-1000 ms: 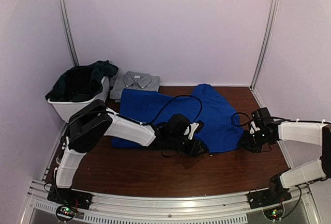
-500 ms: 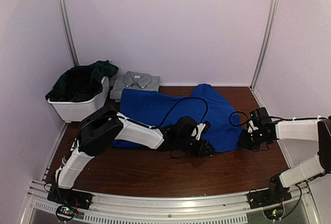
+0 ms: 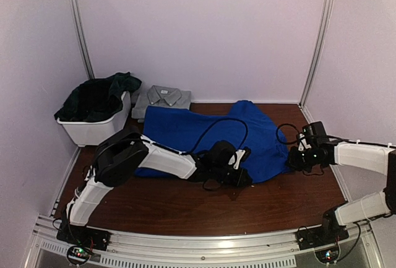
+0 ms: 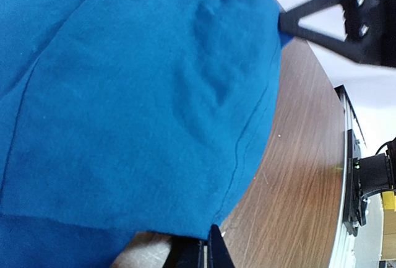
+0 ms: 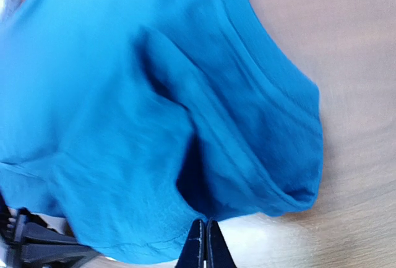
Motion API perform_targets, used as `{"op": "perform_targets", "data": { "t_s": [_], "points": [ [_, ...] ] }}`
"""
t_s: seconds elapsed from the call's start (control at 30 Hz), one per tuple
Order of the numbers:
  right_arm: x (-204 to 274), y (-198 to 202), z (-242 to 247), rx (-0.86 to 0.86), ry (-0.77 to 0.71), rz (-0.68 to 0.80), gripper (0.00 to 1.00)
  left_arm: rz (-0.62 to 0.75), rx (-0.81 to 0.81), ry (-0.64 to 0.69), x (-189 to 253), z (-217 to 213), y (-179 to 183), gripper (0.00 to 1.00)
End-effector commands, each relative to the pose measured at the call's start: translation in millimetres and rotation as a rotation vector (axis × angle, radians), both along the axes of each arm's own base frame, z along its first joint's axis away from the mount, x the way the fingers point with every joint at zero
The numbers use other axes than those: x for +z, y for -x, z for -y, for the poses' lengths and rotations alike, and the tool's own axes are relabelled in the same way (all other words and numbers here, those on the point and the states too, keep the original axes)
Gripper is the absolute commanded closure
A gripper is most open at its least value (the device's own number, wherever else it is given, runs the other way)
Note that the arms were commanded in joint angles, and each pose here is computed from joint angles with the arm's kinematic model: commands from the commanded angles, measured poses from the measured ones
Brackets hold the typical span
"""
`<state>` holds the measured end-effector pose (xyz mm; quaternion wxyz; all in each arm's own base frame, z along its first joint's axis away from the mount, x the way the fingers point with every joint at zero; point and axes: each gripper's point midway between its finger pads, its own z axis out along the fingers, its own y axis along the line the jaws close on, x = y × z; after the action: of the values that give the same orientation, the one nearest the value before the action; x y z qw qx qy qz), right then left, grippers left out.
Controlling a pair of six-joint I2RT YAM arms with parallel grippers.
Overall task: Fold and stack the mixed laundry pile
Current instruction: Fold the flattened T-shirt at the center of the board, then fold the 1/3-folded T-shirt at the center of the board.
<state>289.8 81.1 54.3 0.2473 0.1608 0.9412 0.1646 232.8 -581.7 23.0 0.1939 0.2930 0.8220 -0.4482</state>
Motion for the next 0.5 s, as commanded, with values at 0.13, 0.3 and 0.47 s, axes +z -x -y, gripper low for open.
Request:
{"op": "perform_targets", "data": {
  "t_s": [0.13,0.3,0.47],
  "points": [
    [65.4,-44.1,-5.6,0.022,0.0,0.163,1.0,0.074,0.042,0.118,81.9,-11.5,-39.2,1.0],
    [78.1,-72.5,-11.9,0.037,-0.001,0.21,1.0,0.098,0.097,0.132,89.1,-26.5,-78.9,1.0],
    [81.5,-104.6,-14.8,0.025,-0.007,0.246,1.0,0.137,0.131,0.111,80.0,-32.0,-117.0,1.0]
  ]
}}
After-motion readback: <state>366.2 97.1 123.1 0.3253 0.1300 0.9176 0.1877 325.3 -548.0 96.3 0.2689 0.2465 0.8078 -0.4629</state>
